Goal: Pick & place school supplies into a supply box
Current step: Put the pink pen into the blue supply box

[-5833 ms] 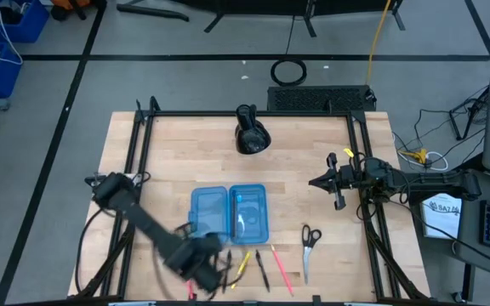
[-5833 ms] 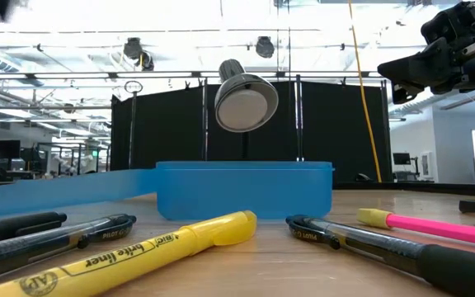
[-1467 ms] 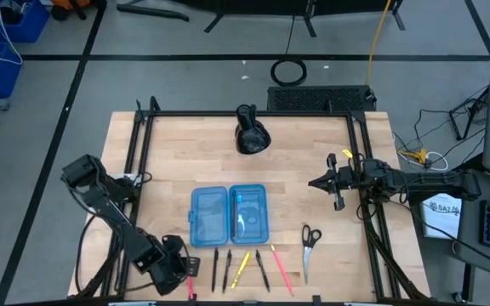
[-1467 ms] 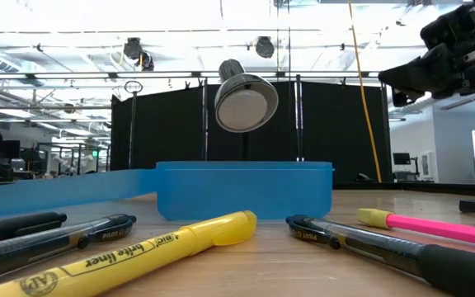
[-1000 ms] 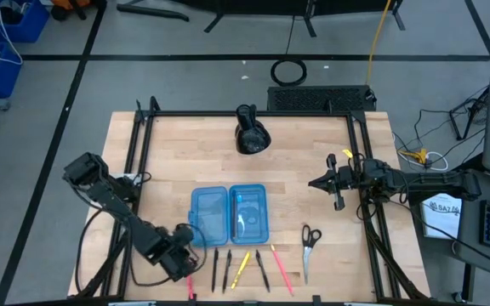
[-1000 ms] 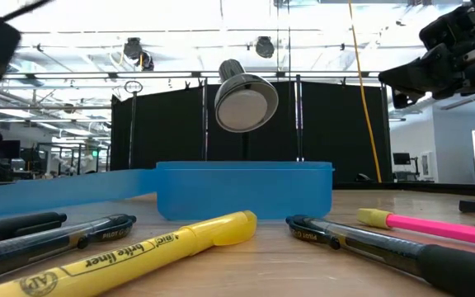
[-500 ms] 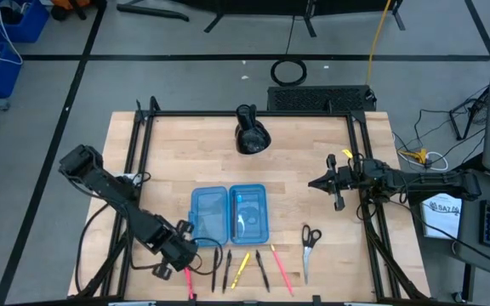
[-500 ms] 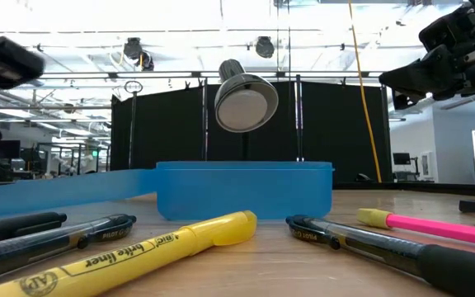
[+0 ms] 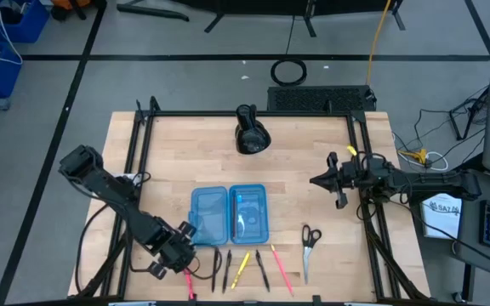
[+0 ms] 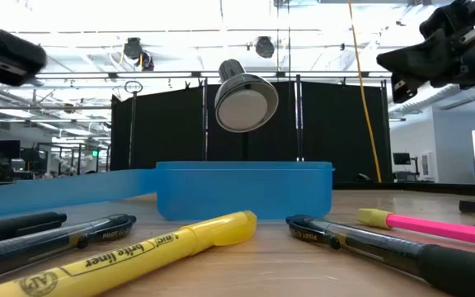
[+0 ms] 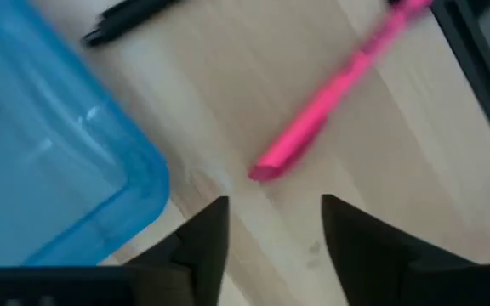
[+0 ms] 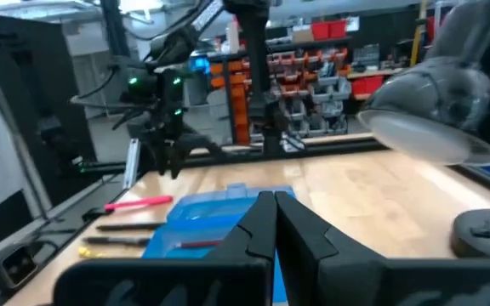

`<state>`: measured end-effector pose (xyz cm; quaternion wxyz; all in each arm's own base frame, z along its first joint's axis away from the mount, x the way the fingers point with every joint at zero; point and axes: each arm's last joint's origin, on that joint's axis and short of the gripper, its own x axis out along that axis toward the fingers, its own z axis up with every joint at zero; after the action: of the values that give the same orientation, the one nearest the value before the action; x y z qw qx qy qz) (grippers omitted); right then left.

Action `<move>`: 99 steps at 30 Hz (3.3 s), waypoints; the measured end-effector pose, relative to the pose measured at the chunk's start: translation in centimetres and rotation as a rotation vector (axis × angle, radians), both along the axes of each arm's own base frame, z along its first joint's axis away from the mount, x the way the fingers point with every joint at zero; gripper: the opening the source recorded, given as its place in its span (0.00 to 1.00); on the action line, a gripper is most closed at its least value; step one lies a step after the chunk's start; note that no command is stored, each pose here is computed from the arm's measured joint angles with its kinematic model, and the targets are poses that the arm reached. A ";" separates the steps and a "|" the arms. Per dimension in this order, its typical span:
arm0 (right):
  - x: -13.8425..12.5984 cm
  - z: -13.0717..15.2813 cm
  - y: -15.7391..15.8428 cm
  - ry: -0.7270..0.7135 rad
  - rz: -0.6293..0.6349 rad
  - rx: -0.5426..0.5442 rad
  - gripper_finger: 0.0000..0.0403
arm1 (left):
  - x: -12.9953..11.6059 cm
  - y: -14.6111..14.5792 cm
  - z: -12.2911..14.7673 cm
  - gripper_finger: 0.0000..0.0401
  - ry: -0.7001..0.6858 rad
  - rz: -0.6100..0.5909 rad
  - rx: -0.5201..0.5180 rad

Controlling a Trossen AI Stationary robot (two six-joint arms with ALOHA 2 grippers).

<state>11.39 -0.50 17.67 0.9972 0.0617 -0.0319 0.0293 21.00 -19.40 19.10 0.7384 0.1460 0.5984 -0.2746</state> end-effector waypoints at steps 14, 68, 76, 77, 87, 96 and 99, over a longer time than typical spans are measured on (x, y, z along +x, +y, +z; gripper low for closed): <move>0.0 0.0 -0.2 0.000 -0.081 0.015 0.00 | -0.1 -0.5 -1.5 0.67 -0.162 -0.385 0.298; 0.0 0.0 -0.2 -0.004 -0.079 0.047 0.00 | 1.4 -5.4 -5.2 0.67 -0.134 -0.623 0.270; 0.0 0.0 -0.2 -0.004 -0.079 0.046 0.00 | 2.3 -4.8 -6.1 0.61 -0.055 -0.606 0.182; 0.0 0.0 -0.2 -0.004 -0.079 0.047 0.00 | 2.5 -4.6 -6.1 0.58 -0.048 -0.602 0.166; 0.0 0.0 -0.2 -0.004 -0.077 0.046 0.00 | 4.1 -3.2 -6.2 0.33 -0.023 -0.571 0.074; 0.0 0.0 -0.2 -0.003 -0.075 0.046 0.00 | 4.1 -3.3 -6.2 0.16 -0.038 -0.595 0.084; 0.0 0.0 -0.2 -0.003 -0.075 0.046 0.00 | 4.0 -3.3 -6.2 0.12 -0.039 -0.598 0.085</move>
<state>11.40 -0.72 17.71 0.9958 0.0833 -0.0366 -0.0089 25.01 -22.75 12.90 0.6293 0.3518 0.5257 -0.4515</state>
